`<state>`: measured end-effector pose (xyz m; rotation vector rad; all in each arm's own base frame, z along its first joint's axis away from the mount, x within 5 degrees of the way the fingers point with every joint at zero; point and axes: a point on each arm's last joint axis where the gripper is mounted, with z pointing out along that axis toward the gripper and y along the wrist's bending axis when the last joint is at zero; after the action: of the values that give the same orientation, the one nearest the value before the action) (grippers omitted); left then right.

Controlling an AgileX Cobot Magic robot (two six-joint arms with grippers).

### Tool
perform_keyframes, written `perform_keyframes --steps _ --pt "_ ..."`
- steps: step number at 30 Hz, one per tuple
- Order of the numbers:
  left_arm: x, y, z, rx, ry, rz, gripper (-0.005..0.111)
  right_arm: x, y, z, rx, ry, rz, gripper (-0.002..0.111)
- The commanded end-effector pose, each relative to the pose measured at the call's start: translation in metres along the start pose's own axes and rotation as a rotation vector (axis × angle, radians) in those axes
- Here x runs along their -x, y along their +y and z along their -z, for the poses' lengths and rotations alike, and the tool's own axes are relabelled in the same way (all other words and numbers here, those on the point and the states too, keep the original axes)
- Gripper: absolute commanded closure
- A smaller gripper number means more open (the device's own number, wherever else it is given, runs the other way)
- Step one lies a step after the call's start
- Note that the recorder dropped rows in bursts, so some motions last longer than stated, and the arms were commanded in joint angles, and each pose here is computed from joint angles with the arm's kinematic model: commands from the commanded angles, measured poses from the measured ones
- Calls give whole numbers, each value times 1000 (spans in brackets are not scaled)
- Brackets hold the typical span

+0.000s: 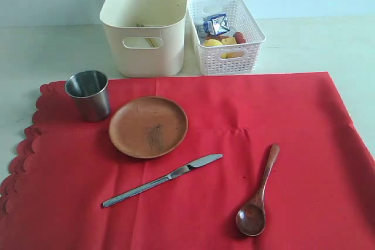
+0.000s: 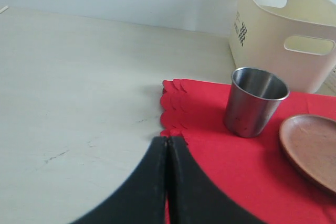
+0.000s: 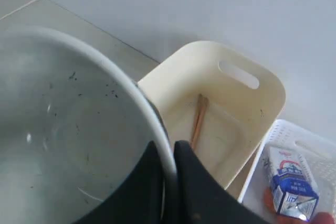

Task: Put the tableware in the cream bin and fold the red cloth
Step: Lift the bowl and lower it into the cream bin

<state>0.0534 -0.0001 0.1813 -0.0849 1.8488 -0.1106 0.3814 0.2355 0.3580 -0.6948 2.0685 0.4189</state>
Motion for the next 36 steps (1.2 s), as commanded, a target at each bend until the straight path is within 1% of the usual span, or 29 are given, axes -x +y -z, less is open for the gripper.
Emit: perform_keyframes --steps 1,6,12,20,23,30,36 --pt "0 0 0 -3 -7 7 107 11 7 -17 -98 -51 65 108" --pt "0 0 0 -3 -7 7 107 9 17 -46 -206 -39 172 108" --pt "0 0 0 -3 -7 7 107 -1 20 -78 -335 -14 228 108" --pt "0 0 0 -3 -7 7 107 -20 12 -109 -428 15 215 108" --pt "0 0 0 -3 -7 7 107 -26 10 -117 -454 17 209 108" --pt "0 0 0 -3 -7 7 107 -41 9 -134 -451 49 182 108" --pt "0 0 0 -3 -7 7 107 -53 1 -145 -468 77 150 108"
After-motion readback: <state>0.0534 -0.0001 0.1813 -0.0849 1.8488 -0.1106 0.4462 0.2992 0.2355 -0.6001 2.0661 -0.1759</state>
